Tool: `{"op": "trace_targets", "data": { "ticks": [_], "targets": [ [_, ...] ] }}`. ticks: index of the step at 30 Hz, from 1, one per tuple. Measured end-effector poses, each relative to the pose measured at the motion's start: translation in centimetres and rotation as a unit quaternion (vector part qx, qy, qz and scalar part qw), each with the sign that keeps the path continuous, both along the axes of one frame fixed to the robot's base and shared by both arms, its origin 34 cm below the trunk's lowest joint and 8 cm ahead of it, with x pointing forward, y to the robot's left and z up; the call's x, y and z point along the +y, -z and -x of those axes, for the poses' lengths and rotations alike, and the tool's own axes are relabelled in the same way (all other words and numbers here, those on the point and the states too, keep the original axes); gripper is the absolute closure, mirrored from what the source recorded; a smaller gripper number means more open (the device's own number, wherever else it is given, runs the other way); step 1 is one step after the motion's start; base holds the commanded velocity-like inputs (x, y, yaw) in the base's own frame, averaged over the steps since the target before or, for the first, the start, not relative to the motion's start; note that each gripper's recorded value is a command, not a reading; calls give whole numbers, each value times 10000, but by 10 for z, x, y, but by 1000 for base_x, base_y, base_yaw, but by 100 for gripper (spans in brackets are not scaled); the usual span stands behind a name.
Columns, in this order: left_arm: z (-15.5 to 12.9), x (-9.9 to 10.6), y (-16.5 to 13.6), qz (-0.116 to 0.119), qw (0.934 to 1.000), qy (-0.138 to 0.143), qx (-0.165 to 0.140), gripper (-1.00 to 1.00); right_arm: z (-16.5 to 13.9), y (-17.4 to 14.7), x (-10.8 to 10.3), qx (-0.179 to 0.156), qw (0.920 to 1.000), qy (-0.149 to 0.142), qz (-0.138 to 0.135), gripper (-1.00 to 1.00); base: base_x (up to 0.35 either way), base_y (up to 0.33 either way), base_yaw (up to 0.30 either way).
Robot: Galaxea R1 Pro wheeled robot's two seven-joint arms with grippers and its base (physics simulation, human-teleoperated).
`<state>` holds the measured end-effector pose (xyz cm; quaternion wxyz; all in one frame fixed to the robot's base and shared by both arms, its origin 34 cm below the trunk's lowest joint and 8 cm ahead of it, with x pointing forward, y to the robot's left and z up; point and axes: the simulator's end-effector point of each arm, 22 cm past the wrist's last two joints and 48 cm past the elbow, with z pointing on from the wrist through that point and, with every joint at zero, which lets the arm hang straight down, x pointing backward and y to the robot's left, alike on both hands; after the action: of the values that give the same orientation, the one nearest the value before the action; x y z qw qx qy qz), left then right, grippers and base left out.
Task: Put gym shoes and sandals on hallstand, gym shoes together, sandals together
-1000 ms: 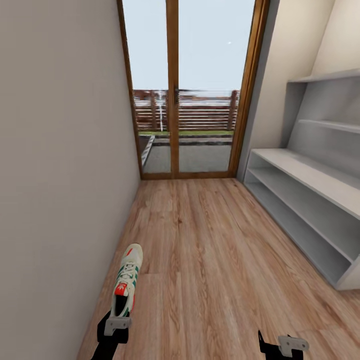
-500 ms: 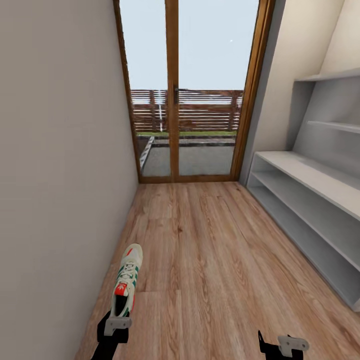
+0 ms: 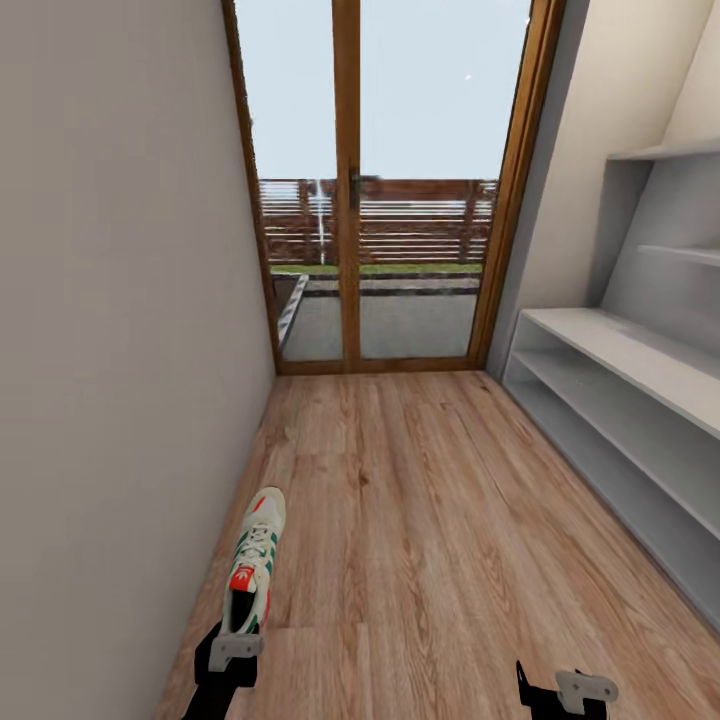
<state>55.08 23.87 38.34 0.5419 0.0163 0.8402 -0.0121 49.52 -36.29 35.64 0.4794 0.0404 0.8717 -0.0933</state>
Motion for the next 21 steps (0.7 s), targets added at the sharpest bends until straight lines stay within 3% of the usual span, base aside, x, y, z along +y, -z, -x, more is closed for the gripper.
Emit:
{"op": "trace_targets", "data": {
  "ticks": [13,21],
  "targets": [
    [0,-1,0,-8,10000,19,1,100,0,0,0,-1,10000,9,-1,-100,336,45,-10],
    [0,-2,0,-42,10000,59,3,100,0,0,-1,-1,10000,9,0,-100,337,1,-239]
  ]
}}
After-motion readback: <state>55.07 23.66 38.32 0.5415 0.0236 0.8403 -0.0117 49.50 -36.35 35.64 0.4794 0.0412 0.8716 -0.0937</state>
